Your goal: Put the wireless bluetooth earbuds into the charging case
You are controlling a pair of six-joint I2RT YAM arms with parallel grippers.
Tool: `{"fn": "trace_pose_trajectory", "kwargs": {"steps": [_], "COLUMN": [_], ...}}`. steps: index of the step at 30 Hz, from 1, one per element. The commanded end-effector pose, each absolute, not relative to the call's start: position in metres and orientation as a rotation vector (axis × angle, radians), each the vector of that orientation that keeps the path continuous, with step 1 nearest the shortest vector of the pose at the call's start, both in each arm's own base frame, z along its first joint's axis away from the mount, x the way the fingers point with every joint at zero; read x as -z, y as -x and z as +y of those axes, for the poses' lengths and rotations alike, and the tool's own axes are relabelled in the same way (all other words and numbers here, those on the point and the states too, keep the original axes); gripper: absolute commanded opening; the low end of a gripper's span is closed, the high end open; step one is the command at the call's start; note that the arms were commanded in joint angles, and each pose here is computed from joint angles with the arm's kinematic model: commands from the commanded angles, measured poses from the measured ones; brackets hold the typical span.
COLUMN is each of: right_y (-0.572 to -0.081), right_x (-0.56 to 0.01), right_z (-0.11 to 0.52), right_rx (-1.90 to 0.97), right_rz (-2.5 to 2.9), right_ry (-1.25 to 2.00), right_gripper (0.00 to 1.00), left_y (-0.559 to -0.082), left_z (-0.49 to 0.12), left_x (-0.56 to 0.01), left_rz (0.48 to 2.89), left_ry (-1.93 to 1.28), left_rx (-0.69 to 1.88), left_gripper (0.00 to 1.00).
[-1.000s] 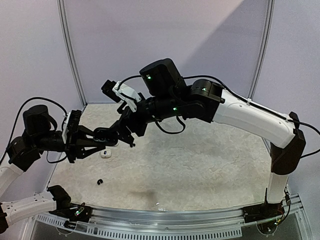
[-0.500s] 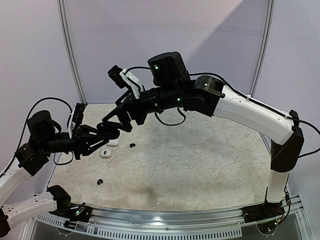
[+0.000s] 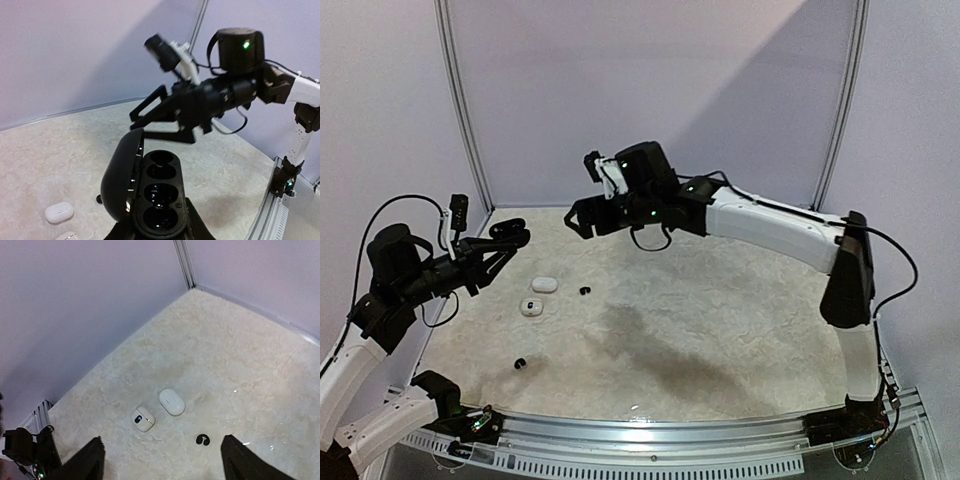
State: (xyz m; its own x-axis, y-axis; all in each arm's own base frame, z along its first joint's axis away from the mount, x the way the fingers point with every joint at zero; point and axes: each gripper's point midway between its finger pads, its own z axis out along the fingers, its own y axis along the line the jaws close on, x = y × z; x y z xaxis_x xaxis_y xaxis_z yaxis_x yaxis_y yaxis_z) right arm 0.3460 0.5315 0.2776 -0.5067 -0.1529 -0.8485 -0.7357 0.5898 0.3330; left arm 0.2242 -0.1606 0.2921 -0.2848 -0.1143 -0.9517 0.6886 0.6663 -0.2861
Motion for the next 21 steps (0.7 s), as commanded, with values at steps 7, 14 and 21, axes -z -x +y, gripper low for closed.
{"fn": "trace_pose_trajectory", "kwargs": {"steps": [7,14,21], "right_y": [-0.411,-0.416,-0.392], "right_x": [-0.101,-0.054,-0.02], "right_z": [0.551,0.555,0.575], "right_rx": [-0.66,-0.514,-0.408], "right_rz": [2.282,2.26,2.203], "right_ry": [0.405,0.334,0.524], "right_gripper": [0.72,0.72,0.74], "left_y": [-0.231,-0.232,-0.232], "left_z": [-0.15,-0.152,-0.153], "left_x": [-0.277,-0.272,-0.268], "left_rz": [1.735,1.738,1.747], "left_ry": [-0.45,-0.473,-0.475], "left_rx": [0.768,0.761,0.769], "left_gripper": [0.0,0.0,0.0]}}
